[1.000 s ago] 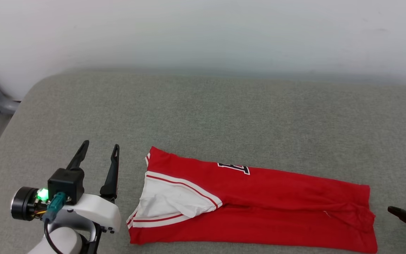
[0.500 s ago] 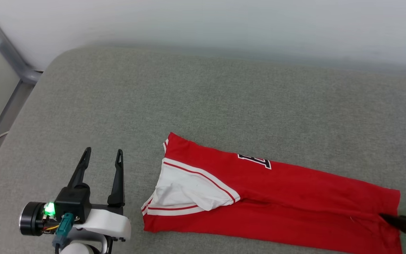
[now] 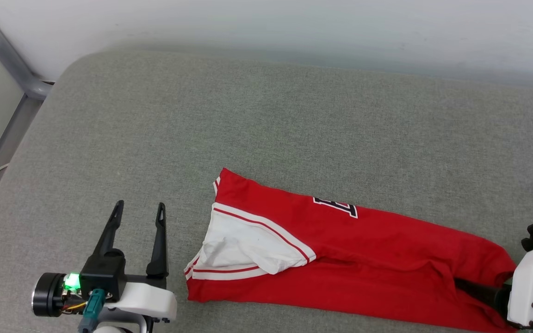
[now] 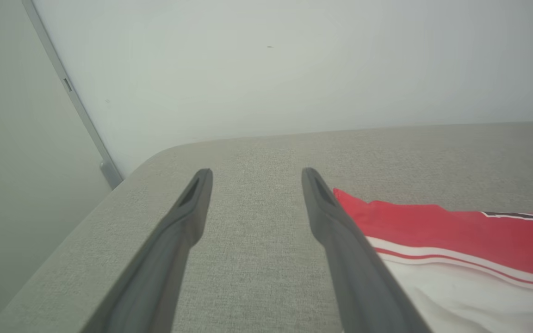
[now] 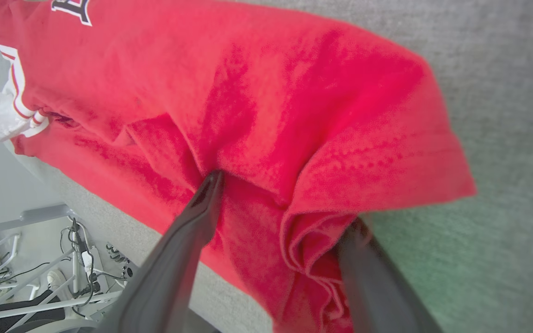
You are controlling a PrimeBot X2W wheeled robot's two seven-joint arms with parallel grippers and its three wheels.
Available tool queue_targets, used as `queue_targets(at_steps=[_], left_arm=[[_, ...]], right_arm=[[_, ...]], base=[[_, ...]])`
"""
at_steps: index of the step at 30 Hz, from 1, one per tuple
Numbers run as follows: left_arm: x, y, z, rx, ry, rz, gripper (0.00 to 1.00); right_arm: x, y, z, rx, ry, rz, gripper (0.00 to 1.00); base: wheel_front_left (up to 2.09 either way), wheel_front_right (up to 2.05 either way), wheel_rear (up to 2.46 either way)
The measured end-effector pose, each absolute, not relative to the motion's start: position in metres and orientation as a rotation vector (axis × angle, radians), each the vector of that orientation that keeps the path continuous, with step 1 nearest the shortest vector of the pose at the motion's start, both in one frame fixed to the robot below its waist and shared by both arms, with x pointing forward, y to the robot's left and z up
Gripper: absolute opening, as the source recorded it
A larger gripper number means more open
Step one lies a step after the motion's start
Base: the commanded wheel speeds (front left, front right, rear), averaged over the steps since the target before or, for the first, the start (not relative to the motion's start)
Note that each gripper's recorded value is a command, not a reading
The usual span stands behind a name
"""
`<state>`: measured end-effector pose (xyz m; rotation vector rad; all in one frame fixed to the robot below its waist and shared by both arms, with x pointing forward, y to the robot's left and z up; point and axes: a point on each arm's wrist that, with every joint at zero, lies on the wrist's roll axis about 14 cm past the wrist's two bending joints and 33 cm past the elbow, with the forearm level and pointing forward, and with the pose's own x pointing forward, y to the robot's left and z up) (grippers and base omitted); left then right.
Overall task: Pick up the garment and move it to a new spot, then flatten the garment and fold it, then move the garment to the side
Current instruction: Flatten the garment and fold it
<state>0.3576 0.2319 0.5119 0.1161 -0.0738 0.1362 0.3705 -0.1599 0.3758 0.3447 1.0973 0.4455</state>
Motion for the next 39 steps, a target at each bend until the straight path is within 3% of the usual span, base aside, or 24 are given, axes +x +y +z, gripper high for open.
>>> queue_targets(at_steps=[4,5,6,16,31,39], left_arm=[[0.357,0.231,0.513,0.131,-0.082,0.145,1.0],[0.355,0.231,0.512,0.136,-0.079,0.145,1.0],[0.354,0.231,0.511,0.143,-0.075,0.144,1.0],[0.344,0.231,0.513,0.159,-0.085,0.147,1.0],[0.322,0.225,0.521,0.176,-0.116,0.134,1.0],[0.313,0.219,0.524,0.181,-0.129,0.116,1.0]], right_arm=[[0.369,-0.167,0.37,0.274,1.08,0.43,1.0],[0.371,-0.171,0.369,0.243,1.067,0.423,0.4],[0.372,-0.174,0.369,0.23,1.053,0.414,0.0],[0.375,-0.192,0.375,0.215,0.969,0.355,0.0],[0.373,-0.293,0.405,0.083,0.884,0.127,0.0],[0.375,-0.272,0.436,0.115,0.796,0.204,0.0]], base=[[0.0,0.0,0.0],[0.0,0.0,0.0],[0.0,0.0,0.0],[0.0,0.0,0.0],[0.0,0.0,0.0],[0.0,0.0,0.0]])
